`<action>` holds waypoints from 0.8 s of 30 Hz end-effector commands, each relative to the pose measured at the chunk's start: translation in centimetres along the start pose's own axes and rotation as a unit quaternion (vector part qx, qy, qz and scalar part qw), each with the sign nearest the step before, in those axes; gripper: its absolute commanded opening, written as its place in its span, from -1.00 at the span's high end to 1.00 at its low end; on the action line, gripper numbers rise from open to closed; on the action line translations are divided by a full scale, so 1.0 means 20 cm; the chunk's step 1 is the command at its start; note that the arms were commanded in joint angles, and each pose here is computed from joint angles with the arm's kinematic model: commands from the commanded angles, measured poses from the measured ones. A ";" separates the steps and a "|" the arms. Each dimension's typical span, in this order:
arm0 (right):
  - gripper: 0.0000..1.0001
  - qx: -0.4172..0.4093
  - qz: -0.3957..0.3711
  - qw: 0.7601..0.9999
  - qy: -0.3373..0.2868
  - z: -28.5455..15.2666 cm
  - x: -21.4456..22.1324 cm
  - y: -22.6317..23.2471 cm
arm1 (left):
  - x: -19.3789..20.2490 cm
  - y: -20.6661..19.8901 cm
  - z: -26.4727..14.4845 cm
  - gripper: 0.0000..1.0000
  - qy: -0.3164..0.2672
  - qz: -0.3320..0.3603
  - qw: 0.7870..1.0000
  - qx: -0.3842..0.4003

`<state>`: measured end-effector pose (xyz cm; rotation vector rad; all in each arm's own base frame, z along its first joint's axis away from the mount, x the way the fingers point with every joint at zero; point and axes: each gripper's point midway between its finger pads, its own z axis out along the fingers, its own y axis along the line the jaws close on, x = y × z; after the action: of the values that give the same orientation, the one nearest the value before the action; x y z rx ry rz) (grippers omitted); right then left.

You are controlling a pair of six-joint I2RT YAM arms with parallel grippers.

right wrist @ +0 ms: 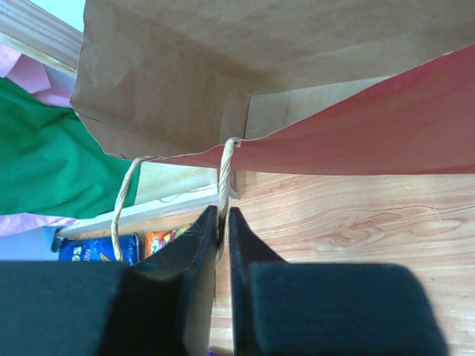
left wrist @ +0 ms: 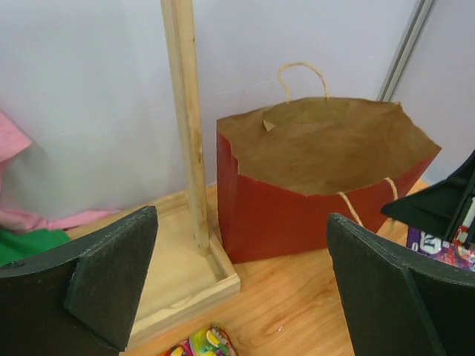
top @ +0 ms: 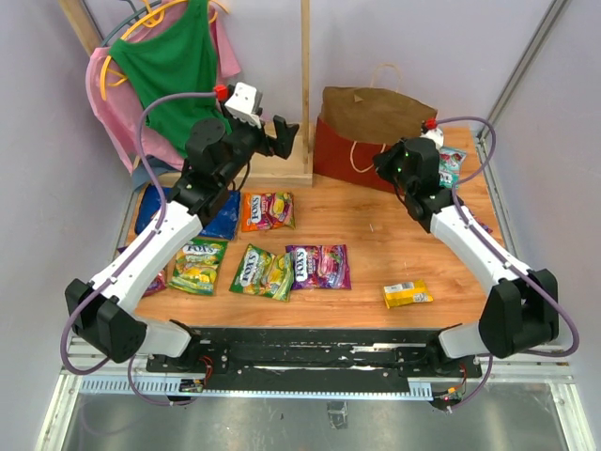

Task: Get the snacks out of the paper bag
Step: Adjust the paper bag at the center of the board.

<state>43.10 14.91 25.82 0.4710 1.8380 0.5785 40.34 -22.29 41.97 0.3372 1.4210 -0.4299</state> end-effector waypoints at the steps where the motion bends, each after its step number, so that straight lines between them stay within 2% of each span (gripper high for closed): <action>1: 0.55 -0.030 -0.016 0.999 -0.013 0.02 -0.13 0.07 | -0.01 0.05 -0.04 -0.99 -0.008 0.008 1.000 -0.011; 4: -0.20 -0.040 -0.026 0.999 -0.021 -0.01 -0.19 0.10 | 0.07 0.06 -0.06 -0.99 0.004 0.003 1.000 -0.008; 6: -0.49 -0.038 -0.029 0.999 -0.026 -0.07 -0.21 0.09 | 0.15 0.06 -0.08 -0.99 0.017 -0.003 1.000 -0.004; 9: -0.78 -0.043 -0.025 0.998 -0.028 -0.22 -0.23 0.08 | 0.33 0.01 -0.15 -0.99 0.036 -0.019 0.999 0.019; 12: -0.85 -0.025 -0.025 0.999 -0.030 -0.40 -0.20 0.00 | 0.56 -0.13 -0.24 -0.99 0.057 -0.048 0.993 0.095; 16: -0.84 0.045 -0.013 0.999 0.013 -0.56 0.03 -0.27 | 0.78 -0.22 -0.20 -0.99 0.131 -0.053 0.986 0.086; 19: -0.78 0.100 -0.024 0.992 0.079 -0.64 0.28 -0.49 | 0.96 -0.37 -0.23 -0.99 0.181 -0.054 0.978 0.093; 22: -0.78 0.172 -0.049 0.970 0.163 -0.75 0.53 -0.68 | 1.09 -0.51 -0.29 -0.99 0.201 -0.097 0.968 0.117; 24: -0.78 0.216 -0.061 0.955 0.193 -0.82 0.62 -0.78 | 1.17 -0.57 -0.34 -0.99 0.211 -0.128 0.961 0.127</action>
<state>28.53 9.04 19.10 0.4897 2.0694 0.4261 32.71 -29.91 19.87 0.5532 1.8131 -0.6808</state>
